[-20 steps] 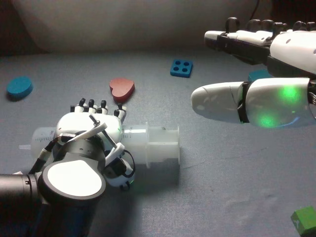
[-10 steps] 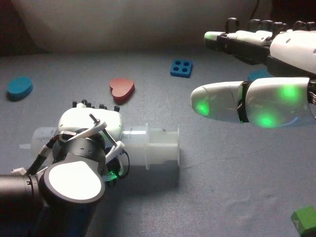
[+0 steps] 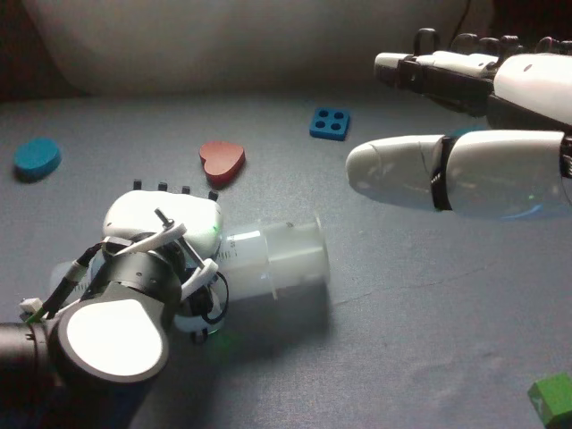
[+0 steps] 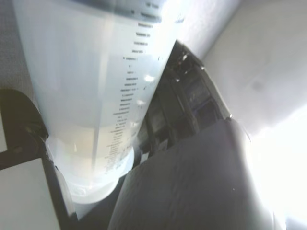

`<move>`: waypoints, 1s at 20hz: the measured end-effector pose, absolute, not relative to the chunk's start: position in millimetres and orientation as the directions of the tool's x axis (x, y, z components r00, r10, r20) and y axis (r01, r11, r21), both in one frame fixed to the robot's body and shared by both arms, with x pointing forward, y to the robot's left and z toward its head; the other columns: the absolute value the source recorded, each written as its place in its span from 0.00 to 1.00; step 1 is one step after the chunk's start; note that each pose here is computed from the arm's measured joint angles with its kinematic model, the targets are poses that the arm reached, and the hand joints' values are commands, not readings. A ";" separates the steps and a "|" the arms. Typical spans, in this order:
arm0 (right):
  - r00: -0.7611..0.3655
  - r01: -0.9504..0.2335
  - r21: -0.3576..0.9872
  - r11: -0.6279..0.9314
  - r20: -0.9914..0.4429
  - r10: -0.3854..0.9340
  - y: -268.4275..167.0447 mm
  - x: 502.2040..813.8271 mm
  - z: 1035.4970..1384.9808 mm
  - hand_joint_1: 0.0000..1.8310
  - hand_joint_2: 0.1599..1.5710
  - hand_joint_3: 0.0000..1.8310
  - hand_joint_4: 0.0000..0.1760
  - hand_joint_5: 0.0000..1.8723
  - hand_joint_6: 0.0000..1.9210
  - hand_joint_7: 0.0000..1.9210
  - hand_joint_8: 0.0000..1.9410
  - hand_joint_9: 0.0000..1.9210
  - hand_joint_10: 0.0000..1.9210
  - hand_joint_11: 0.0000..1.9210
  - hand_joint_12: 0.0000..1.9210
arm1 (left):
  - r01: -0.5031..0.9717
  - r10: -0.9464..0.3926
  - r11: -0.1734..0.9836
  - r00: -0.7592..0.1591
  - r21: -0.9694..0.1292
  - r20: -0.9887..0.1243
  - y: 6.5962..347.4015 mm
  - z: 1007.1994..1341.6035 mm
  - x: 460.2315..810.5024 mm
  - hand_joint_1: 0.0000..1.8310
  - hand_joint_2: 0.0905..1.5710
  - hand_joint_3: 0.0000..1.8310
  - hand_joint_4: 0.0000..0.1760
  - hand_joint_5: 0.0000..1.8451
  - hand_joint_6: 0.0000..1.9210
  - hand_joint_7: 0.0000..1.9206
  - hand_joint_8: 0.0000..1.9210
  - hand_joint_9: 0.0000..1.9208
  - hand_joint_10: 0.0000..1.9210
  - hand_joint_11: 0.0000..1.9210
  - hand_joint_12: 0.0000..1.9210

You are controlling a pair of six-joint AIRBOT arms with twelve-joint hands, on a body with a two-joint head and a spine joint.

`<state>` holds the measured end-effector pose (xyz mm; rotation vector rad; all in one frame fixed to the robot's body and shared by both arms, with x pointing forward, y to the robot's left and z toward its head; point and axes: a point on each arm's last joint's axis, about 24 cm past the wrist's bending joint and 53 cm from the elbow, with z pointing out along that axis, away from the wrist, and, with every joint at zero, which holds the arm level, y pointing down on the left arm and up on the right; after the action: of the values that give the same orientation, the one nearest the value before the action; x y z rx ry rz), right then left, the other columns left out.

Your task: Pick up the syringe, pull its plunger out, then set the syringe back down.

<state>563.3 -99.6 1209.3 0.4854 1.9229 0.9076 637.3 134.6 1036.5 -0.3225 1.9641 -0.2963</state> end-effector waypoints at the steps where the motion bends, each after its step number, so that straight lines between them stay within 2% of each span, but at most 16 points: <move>1: -0.490 -0.003 0.786 0.618 -0.540 0.684 -101.5 564.1 1209.1 0.09 0.60 0.00 0.63 0.03 0.00 0.04 0.00 0.05 0.00 0.00 0.43 | -0.062 -0.350 0.932 -0.404 -0.356 -0.845 131.4 1037.9 638.1 0.81 0.73 0.00 0.00 0.44 0.60 0.38 0.63 0.41 0.68 0.40 0.86; 3: -0.478 0.037 0.816 0.576 -0.492 0.728 -104.9 565.5 1208.8 0.11 0.60 0.00 0.63 0.03 0.00 0.04 0.00 0.05 0.00 0.00 0.43 | -0.012 -0.337 0.931 -0.406 -0.364 -0.850 126.6 1046.5 642.0 0.81 0.73 0.00 0.00 0.44 0.60 0.38 0.63 0.41 0.68 0.40 0.86; 5: -0.468 0.086 0.845 0.528 -0.433 0.770 -109.1 567.2 1204.8 0.18 0.60 0.00 0.63 0.03 0.00 0.05 0.00 0.06 0.00 0.00 0.43 | 0.053 -0.312 0.932 -0.387 -0.358 -0.868 121.6 1063.4 648.7 0.81 0.73 0.00 0.00 0.43 0.61 0.38 0.64 0.40 0.68 0.42 0.85; 6: -0.457 0.128 0.868 0.479 -0.377 0.805 -112.8 569.9 1200.7 0.23 0.60 0.00 0.62 0.03 0.00 0.05 0.00 0.06 0.00 0.00 0.43 | 0.092 -0.293 0.933 -0.361 -0.347 -0.885 121.3 1078.3 654.6 0.81 0.73 0.00 0.00 0.43 0.60 0.38 0.64 0.40 0.68 0.42 0.85; 9: -0.394 0.220 0.927 0.303 -0.199 0.897 -123.1 578.8 1196.8 0.29 0.59 0.00 0.60 0.03 0.00 0.05 0.00 0.06 0.00 0.00 0.43 | 0.141 -0.238 0.943 -0.345 -0.301 -0.908 126.1 1092.8 660.4 0.81 0.73 0.00 0.00 0.44 0.60 0.38 0.64 0.40 0.68 0.40 0.86; 10: -0.377 0.212 0.942 0.261 -0.167 0.911 -124.7 583.1 1200.4 0.31 0.59 0.00 0.58 0.03 0.00 0.05 0.00 0.07 0.00 0.00 0.43 | 0.163 -0.203 0.948 -0.347 -0.272 -0.916 125.7 1095.0 660.8 0.81 0.73 0.00 0.00 0.43 0.60 0.38 0.64 0.41 0.67 0.40 0.86; 12: -0.360 0.187 0.957 0.222 -0.143 0.922 -125.5 591.8 1203.7 0.36 0.59 0.00 0.49 0.05 0.00 0.06 0.00 0.07 0.00 0.00 0.44 | 0.207 -0.159 0.948 -0.350 -0.242 -0.923 122.4 1101.7 661.9 0.81 0.73 0.00 0.00 0.43 0.61 0.38 0.64 0.41 0.68 0.41 0.85; 13: -0.354 0.185 0.963 0.196 -0.121 0.927 -125.0 595.2 1205.6 0.39 0.59 0.00 0.41 0.06 0.01 0.06 0.00 0.07 0.00 0.00 0.44 | 0.224 -0.147 0.946 -0.349 -0.235 -0.926 119.7 1104.3 662.0 0.81 0.73 0.00 0.00 0.43 0.61 0.38 0.64 0.40 0.68 0.41 0.85; 14: -0.343 0.189 0.973 0.135 -0.063 0.937 -122.8 603.0 1206.0 0.43 0.60 0.00 0.25 0.07 0.01 0.07 0.00 0.08 0.01 0.00 0.44 | 0.251 -0.130 0.941 -0.348 -0.226 -0.929 115.7 1110.8 661.2 0.81 0.73 0.00 0.00 0.42 0.61 0.38 0.64 0.41 0.67 0.41 0.85; 15: -0.337 0.199 0.973 0.113 -0.040 0.941 -123.1 604.0 1204.4 0.44 0.61 0.01 0.20 0.07 0.01 0.07 0.00 0.08 0.01 0.00 0.44 | 0.254 -0.130 0.941 -0.343 -0.225 -0.930 115.4 1113.0 661.6 0.81 0.73 0.00 0.00 0.42 0.61 0.38 0.64 0.41 0.67 0.41 0.85; 17: -0.323 0.215 0.976 0.043 0.029 0.946 -120.3 604.7 1200.6 0.45 0.63 0.00 0.15 0.08 0.01 0.09 0.01 0.09 0.01 0.00 0.45 | 0.252 -0.127 0.942 -0.341 -0.221 -0.931 116.1 1119.0 663.4 0.81 0.73 0.00 0.00 0.42 0.61 0.38 0.64 0.41 0.67 0.41 0.86; 20: -0.333 0.194 0.981 0.028 0.039 0.942 -110.8 603.6 1196.0 0.48 0.62 0.00 0.12 0.10 0.01 0.11 0.00 0.11 0.00 0.00 0.48 | 0.240 -0.100 0.953 -0.335 -0.187 -0.937 116.1 1131.8 667.9 0.81 0.73 0.00 0.00 0.43 0.61 0.39 0.65 0.40 0.68 0.41 0.85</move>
<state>603.6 -110.8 1196.0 1.1780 1.6104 1.3640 667.9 116.1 1131.8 0.1020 1.8819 -0.3462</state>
